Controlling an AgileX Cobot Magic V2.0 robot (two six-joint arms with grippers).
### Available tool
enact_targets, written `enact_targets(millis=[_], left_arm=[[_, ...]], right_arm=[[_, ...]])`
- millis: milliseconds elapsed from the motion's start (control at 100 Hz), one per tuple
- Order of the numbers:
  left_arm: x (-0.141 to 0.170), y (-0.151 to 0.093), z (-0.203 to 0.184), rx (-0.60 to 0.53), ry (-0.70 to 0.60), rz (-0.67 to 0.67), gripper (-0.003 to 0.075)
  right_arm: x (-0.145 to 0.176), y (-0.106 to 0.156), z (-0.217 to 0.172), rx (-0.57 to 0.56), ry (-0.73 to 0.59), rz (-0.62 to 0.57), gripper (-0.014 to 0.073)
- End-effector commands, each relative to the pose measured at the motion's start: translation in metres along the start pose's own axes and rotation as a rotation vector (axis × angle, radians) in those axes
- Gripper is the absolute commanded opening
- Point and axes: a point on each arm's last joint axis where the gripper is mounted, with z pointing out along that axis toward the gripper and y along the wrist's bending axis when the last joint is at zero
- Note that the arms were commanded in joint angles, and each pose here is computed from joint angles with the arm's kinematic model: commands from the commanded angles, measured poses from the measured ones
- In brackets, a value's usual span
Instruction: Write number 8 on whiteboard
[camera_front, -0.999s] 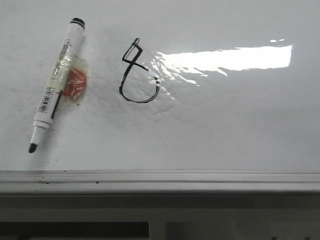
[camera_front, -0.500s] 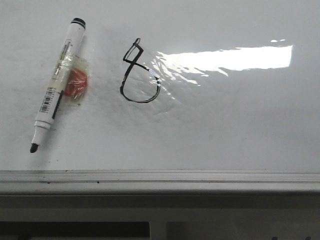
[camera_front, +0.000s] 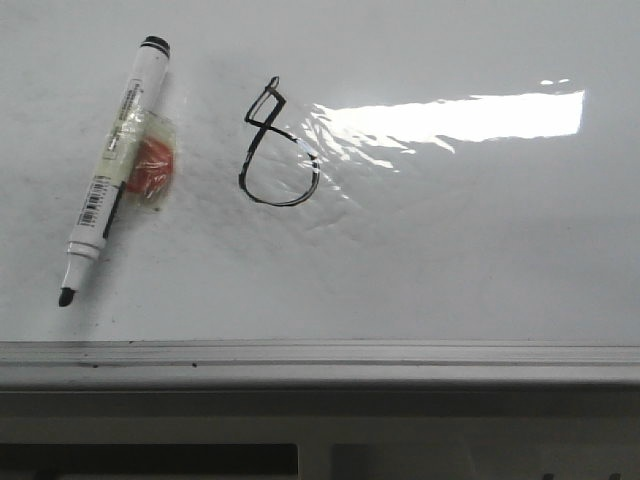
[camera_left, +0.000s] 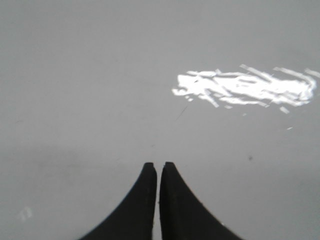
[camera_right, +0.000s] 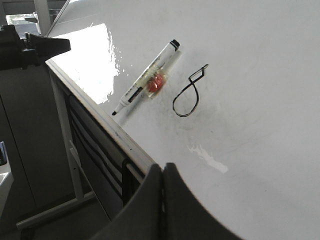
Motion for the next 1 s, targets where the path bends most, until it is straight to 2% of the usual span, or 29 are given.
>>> enact_targets(millis=[0,150,989], left_arm=[[0.013,0.004,-0.001,-0.033,0.027,0.038,-0.002],[0.031,0.004,-0.003,-0.036,0.224,-0.01,-0.002],[0.03,0.004,-0.003,-0.032,0.218,-0.008,-0.002]], right_arm=[[-0.016,-0.001,-0.001,0.013,-0.098,-0.009,-0.0063],[-0.016,-0.001,-0.001,0.013,-0.098,-0.009,-0.0063],[-0.016,-0.001,-0.001,0.013,-0.098,-0.009,-0.0063]])
